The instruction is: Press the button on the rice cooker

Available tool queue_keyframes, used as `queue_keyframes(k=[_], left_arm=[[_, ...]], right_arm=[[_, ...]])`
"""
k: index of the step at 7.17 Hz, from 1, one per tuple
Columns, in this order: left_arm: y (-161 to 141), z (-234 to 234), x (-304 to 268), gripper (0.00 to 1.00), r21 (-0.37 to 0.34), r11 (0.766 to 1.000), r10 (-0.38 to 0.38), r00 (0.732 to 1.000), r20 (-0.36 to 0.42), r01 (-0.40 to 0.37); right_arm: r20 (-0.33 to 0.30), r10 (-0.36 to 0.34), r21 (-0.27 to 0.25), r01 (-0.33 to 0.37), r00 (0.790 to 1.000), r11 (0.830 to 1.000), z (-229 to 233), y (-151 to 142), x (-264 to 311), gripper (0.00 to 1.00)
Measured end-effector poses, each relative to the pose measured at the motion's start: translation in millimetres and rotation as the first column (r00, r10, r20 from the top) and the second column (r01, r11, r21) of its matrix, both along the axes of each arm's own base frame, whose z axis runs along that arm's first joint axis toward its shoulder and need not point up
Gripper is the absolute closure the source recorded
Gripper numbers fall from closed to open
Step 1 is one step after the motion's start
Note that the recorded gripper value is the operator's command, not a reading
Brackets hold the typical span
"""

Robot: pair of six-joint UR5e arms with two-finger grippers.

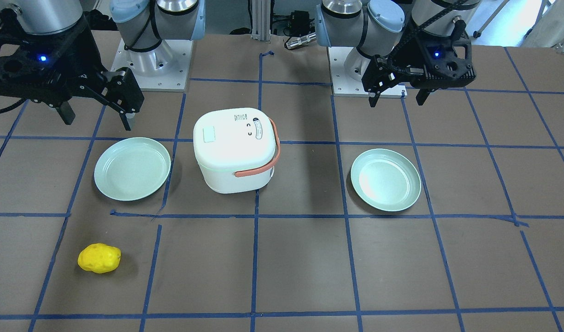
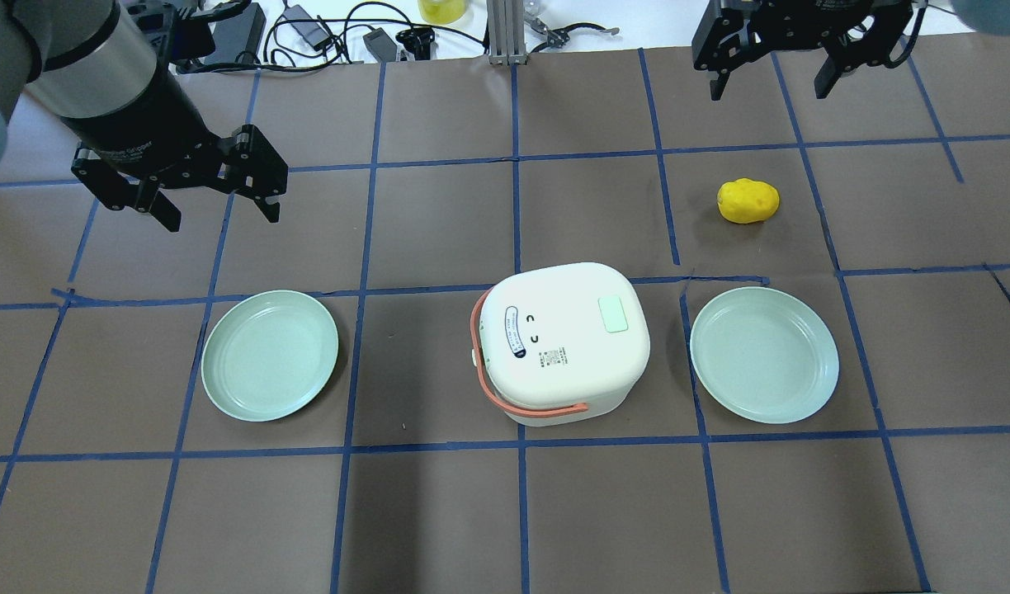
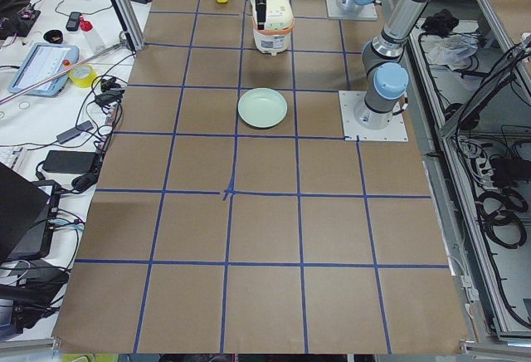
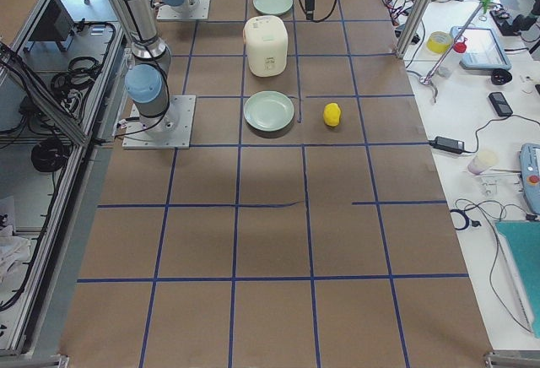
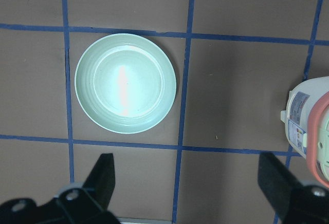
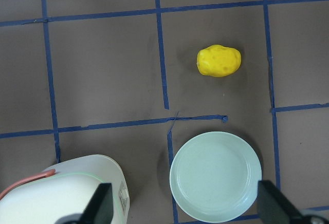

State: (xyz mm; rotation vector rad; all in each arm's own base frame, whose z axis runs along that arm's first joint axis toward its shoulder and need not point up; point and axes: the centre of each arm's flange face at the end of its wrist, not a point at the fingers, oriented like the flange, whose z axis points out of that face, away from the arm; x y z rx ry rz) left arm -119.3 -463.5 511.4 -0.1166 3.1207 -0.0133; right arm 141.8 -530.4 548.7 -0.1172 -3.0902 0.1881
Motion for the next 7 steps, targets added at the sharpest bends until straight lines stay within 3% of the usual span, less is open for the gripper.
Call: queue_keyframes(k=[2,3,5,7], left_arm=[[0,0,0,0.0,0.0,1.0,0.0,1.0,0.0,0.0],[0,0,0,0.0,0.0,1.0,0.001,1.0,0.0,-0.001],[0,0,0,0.0,0.0,1.0,0.001,1.0,0.0,-0.001],[0,0,0,0.0,0.0,1.0,0.001,1.0,0.0,-0.001]], right_arm=[[0.003,0.003,0.017,-0.003,1.0,1.0,-8,3,2,0.6],[0.017,0.01,0.037,-0.01,1.0,0.999,-16,8,6,0.72],[0.099,0.028,0.109,-0.039,0.995,0.993,-45,26,23,0.82],[0.128,0.085,0.192,-0.109,0.988,0.975,-87,56,58,0.88]])
